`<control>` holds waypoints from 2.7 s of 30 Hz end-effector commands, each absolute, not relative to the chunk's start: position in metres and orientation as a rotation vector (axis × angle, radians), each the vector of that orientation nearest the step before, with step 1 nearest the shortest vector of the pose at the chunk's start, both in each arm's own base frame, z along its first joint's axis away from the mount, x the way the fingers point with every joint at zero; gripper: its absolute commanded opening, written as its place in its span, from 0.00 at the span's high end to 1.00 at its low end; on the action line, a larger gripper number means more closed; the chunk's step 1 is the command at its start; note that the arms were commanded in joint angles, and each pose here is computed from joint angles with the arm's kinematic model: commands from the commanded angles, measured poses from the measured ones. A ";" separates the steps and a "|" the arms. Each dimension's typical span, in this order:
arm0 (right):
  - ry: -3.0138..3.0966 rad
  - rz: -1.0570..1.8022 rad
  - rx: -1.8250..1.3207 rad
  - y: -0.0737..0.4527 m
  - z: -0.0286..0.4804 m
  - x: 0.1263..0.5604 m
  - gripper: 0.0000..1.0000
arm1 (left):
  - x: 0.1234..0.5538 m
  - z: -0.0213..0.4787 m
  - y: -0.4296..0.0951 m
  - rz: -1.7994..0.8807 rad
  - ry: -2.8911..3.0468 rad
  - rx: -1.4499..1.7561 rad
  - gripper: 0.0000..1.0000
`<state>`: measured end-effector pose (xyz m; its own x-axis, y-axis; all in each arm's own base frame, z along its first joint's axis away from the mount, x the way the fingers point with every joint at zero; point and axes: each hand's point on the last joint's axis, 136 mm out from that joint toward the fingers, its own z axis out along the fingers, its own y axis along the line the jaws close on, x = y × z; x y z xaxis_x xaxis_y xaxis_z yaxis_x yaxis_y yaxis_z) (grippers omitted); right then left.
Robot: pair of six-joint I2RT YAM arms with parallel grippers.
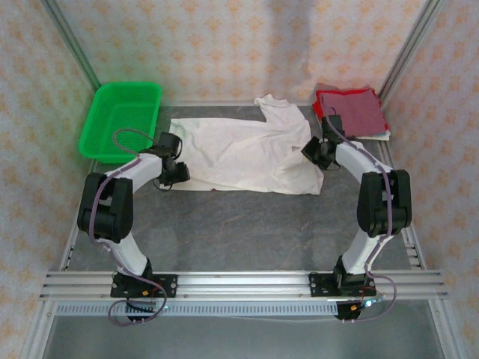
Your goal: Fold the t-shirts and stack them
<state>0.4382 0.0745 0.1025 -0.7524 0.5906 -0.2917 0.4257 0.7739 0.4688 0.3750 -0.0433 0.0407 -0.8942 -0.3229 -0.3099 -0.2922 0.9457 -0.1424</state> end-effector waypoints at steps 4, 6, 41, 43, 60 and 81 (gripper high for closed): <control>2.528 0.473 0.719 0.085 0.118 0.468 1.00 | 0.374 0.038 -0.040 -0.118 2.768 -0.459 0.57; 2.521 0.465 0.721 0.087 0.119 0.479 1.00 | 0.373 0.037 -0.040 -0.115 2.769 -0.457 0.57; 2.531 0.419 0.445 0.153 0.150 0.533 0.63 | 0.367 0.042 -0.022 -0.113 2.744 -0.505 0.55; 2.505 0.449 0.468 0.146 0.153 0.516 0.63 | 0.368 0.044 -0.019 -0.111 2.745 -0.502 0.55; 2.652 0.513 0.525 0.118 0.061 0.429 0.64 | 0.408 0.062 -0.048 -0.198 2.729 -0.365 0.57; 2.573 0.591 0.721 0.094 0.048 0.448 0.63 | 0.403 0.061 -0.192 -0.222 2.794 0.650 0.50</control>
<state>0.4442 0.0940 0.0401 -0.8015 0.5434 -0.2495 0.3940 0.7938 0.4634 0.4164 -0.1749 0.0609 -0.9246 0.1895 -0.3305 0.2478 0.9580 -0.1439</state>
